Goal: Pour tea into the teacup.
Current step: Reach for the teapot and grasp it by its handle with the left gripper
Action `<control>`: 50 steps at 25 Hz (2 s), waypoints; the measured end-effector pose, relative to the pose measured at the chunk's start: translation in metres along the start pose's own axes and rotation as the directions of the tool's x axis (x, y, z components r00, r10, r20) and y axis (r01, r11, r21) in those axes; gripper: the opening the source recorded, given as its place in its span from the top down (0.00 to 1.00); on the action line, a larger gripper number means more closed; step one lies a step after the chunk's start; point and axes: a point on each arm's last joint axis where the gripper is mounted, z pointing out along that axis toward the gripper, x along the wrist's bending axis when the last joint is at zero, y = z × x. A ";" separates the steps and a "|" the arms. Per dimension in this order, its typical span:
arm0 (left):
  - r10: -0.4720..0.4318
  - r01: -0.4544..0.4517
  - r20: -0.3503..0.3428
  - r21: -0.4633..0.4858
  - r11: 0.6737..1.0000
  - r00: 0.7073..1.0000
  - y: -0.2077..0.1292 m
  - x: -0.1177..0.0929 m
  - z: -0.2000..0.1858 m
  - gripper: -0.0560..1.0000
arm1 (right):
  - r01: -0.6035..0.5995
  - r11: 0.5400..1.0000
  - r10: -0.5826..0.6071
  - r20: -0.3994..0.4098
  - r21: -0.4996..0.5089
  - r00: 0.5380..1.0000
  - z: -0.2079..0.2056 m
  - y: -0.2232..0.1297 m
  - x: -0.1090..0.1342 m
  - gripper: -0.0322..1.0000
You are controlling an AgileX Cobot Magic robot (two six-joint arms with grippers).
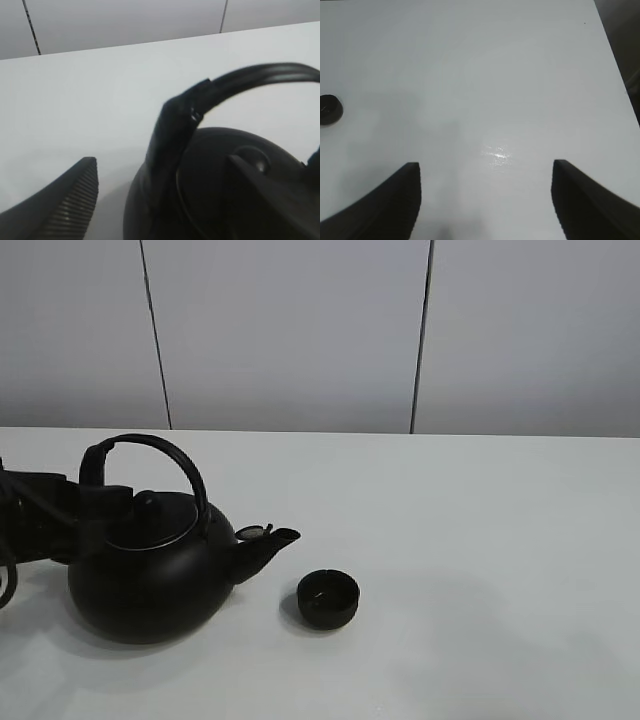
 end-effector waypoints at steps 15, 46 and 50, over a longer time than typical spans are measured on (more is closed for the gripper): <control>-0.019 0.015 -0.053 -0.075 0.997 0.998 0.016 0.007 0.017 0.47 | 0.000 1.000 0.000 0.000 -0.001 1.000 0.000 0.000 0.000 0.48; 0.157 -0.157 -0.024 0.000 0.988 0.987 0.030 0.003 0.005 0.83 | 0.000 1.000 0.000 0.000 0.000 1.000 0.000 0.000 0.000 0.48; 0.148 -0.148 -0.028 -0.003 0.989 0.989 0.045 0.003 -0.002 0.83 | 0.000 1.000 0.000 0.000 0.000 1.000 0.000 0.000 0.000 0.48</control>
